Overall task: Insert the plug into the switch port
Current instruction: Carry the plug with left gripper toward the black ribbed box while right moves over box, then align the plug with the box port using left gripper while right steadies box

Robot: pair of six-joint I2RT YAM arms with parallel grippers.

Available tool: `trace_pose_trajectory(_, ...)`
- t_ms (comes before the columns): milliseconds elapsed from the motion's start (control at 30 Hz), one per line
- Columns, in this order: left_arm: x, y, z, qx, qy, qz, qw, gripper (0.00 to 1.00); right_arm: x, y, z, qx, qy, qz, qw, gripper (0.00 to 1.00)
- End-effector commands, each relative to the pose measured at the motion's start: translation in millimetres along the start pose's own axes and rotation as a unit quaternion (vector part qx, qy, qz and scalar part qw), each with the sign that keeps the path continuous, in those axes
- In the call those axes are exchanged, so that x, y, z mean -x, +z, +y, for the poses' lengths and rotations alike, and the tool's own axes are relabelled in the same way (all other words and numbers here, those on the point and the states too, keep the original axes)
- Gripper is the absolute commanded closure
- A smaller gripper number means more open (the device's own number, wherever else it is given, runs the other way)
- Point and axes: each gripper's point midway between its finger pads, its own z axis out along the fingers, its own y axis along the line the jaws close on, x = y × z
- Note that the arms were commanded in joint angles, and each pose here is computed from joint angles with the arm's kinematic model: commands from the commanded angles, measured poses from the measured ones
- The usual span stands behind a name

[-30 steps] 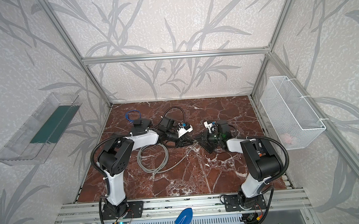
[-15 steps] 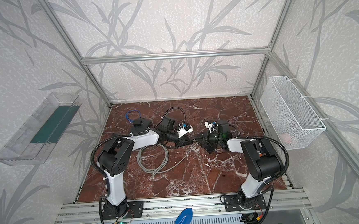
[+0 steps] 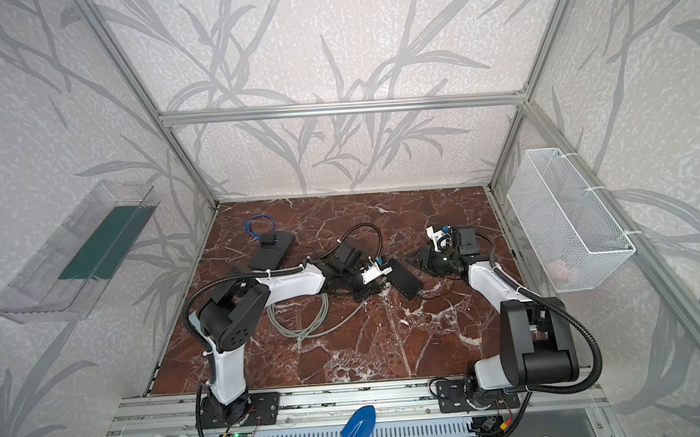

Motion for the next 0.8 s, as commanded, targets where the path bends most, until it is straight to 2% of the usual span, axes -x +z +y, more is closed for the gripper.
trace_pose_trajectory(0,4.5,-11.0,2.5,0.057,-0.023,0.018,0.998,0.91,-11.5,-4.1,-22.8,-0.067,-0.027,0.018,0.997,0.54)
trace_pose_trajectory(233,4.3,1.1,-2.7,0.110,-0.071,0.026,0.991,0.91,0.0,5.7,-54.2,-0.127,-0.051,0.007,0.991,0.50)
trace_pose_trajectory(500,-2.6,18.3,-7.5,0.147,-0.105,0.032,0.983,0.92,12.6,23.4,-66.5,-0.131,-0.063,0.009,0.989,0.49)
trace_pose_trajectory(767,-4.4,24.9,-18.1,0.165,-0.125,0.045,0.977,0.93,10.2,42.1,-61.7,-0.137,-0.106,0.026,0.985,0.48)
